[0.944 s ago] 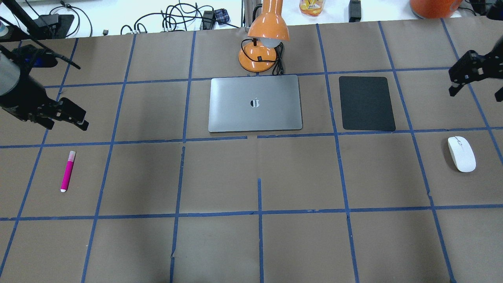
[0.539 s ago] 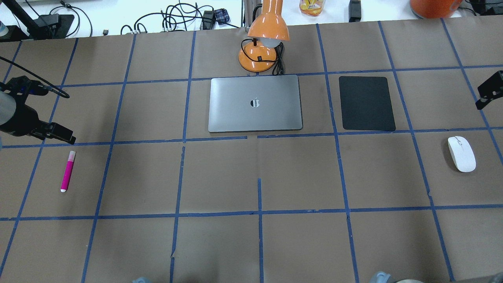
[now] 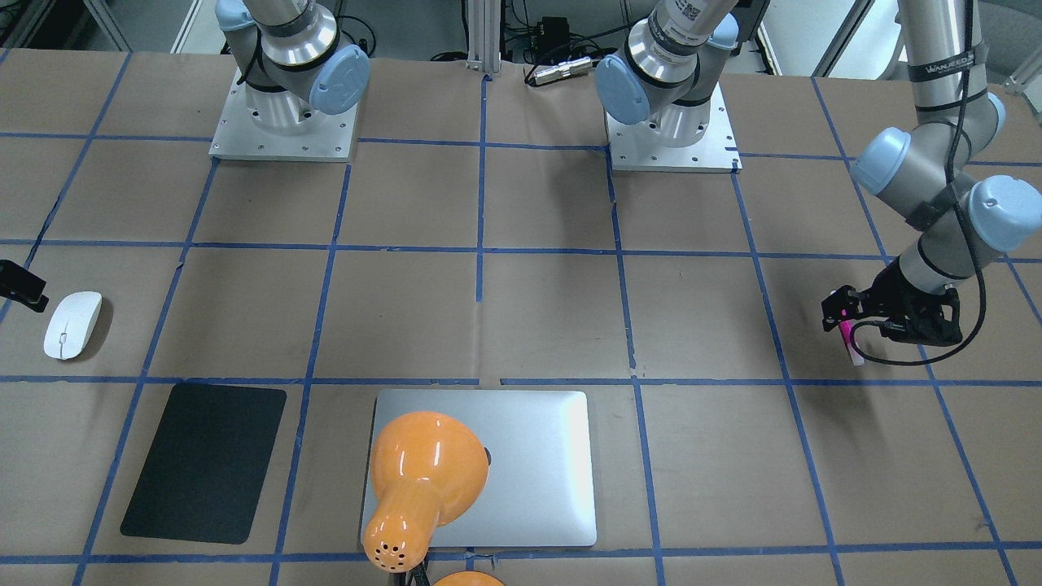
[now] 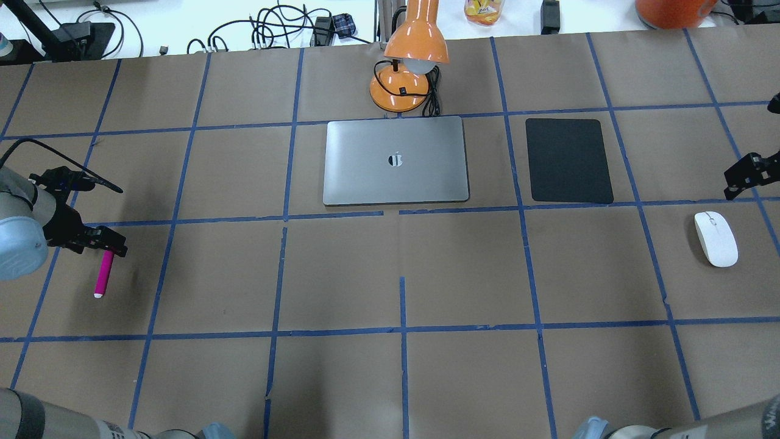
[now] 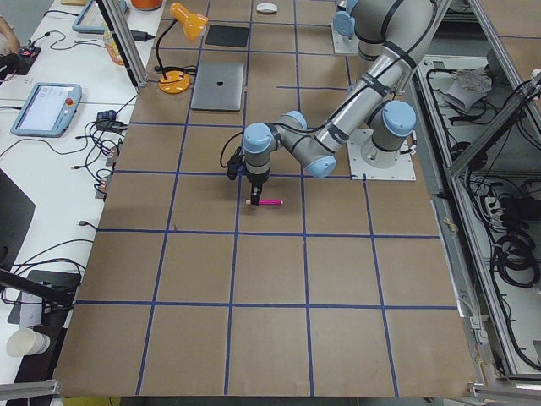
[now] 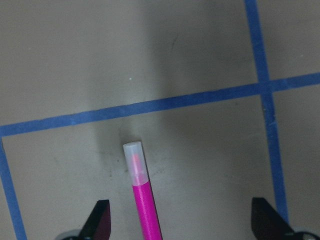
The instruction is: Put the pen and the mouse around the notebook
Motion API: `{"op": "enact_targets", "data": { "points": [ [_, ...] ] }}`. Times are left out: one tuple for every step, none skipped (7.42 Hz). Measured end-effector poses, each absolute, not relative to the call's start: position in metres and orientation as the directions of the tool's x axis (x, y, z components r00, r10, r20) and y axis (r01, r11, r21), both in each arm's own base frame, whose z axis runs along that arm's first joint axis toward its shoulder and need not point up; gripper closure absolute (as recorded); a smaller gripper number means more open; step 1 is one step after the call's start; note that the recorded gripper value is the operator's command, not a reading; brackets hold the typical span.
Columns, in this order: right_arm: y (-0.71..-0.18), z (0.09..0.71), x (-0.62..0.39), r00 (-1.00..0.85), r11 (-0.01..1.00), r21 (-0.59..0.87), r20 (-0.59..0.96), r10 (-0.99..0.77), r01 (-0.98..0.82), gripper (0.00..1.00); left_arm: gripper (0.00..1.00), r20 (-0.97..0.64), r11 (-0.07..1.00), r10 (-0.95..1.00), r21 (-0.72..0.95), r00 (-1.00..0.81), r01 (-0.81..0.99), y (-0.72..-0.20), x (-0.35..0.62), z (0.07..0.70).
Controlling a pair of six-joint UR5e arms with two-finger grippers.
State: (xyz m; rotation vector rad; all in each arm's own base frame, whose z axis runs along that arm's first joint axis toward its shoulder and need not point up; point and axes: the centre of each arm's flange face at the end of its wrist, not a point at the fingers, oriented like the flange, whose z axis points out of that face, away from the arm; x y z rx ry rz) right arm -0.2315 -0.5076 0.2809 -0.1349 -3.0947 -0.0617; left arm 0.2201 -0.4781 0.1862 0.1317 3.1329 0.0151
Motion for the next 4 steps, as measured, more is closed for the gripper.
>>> {"op": "enact_targets", "data": {
  "points": [
    [-0.507, 0.266, -0.230, -0.997, 0.998, 0.016, 0.056, 0.054, 0.055, 0.00, 0.65, 0.001, 0.999, 0.047, 0.019, -0.999, 0.047, -0.476, 0.226, 0.178],
    [-0.507, 0.253, -0.230, -0.997, 0.999, -0.001, 0.065, 0.038, 0.038, 0.00, 0.90, 0.004, 1.000, 0.020, 0.023, -1.000, 0.020, -0.475, 0.228, 0.175],
    [-0.508, 0.241, -0.231, -0.997, 1.000, -0.007, 0.068, 0.031, 0.031, 0.00, 1.00, 0.005, 1.000, 0.007, 0.026, -1.000, 0.008, -0.474, 0.229, 0.173],
    [-0.509, 0.227, -0.232, -0.998, 1.000, 0.002, 0.060, 0.031, 0.032, 0.00, 1.00, 0.005, 1.000, 0.001, 0.027, -1.000, 0.001, -0.474, 0.229, 0.172]
  ]
}}
